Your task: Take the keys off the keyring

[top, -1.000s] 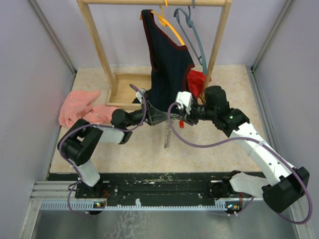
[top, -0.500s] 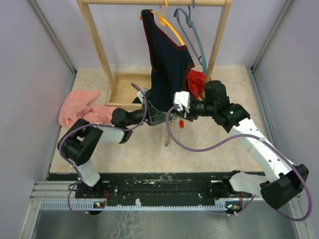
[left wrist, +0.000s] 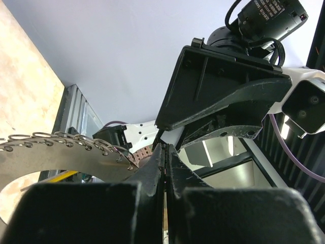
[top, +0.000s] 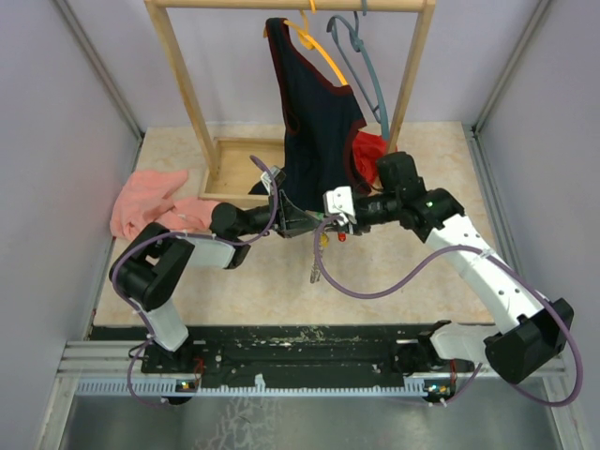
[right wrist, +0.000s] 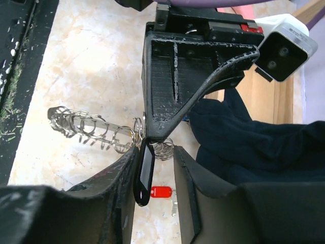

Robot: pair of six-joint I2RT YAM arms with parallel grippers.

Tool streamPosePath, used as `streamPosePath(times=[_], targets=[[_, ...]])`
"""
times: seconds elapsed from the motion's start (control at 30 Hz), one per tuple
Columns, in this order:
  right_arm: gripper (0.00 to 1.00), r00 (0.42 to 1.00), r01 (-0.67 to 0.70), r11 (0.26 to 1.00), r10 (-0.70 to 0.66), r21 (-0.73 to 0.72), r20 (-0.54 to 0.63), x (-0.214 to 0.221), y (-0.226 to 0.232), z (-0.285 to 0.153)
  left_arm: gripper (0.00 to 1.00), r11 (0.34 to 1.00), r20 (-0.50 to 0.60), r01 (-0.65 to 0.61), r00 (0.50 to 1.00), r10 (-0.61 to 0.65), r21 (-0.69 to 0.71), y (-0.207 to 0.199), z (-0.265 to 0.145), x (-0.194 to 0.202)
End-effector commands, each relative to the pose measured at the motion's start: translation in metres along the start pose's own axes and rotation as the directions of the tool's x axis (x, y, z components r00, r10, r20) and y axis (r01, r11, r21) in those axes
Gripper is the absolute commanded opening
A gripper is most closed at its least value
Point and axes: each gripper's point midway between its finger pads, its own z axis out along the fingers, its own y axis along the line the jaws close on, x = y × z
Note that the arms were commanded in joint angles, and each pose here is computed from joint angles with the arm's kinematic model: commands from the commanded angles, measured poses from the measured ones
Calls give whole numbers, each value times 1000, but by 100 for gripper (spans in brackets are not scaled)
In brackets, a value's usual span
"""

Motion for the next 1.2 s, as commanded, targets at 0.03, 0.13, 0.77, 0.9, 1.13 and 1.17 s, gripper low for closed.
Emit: streamPosePath(times=[0.03, 0.13, 0.77, 0.9, 1.13, 1.17], targets=[[28, 995, 64, 998, -62, -20, 79, -25, -1, -1, 0, 994, -24, -67, 997, 69, 81, -21, 2, 2], [20, 995, 63, 998, -62, -10, 76, -26, -2, -3, 0, 994, -22, -68, 997, 70, 81, -20, 1, 1], [0, 988, -76, 995, 83, -60, 132, -54, 11, -17, 42, 970, 134, -243, 962, 239, 13, -17, -21, -22], [0, 984, -113, 991, 122, -73, 132, -51, 15, -16, 45, 904, 176, -419, 886, 428, -90, -14, -35, -25], [0, 976, -137, 985, 153, -108, 154, -55, 21, -15, 34, 554, 83, -794, 552, 830, -251, -18, -58, 0], [0, 975, -140, 983, 157, -115, 155, -55, 22, -14, 32, 500, 63, -833, 500, 864, -238, -19, -61, 9]])
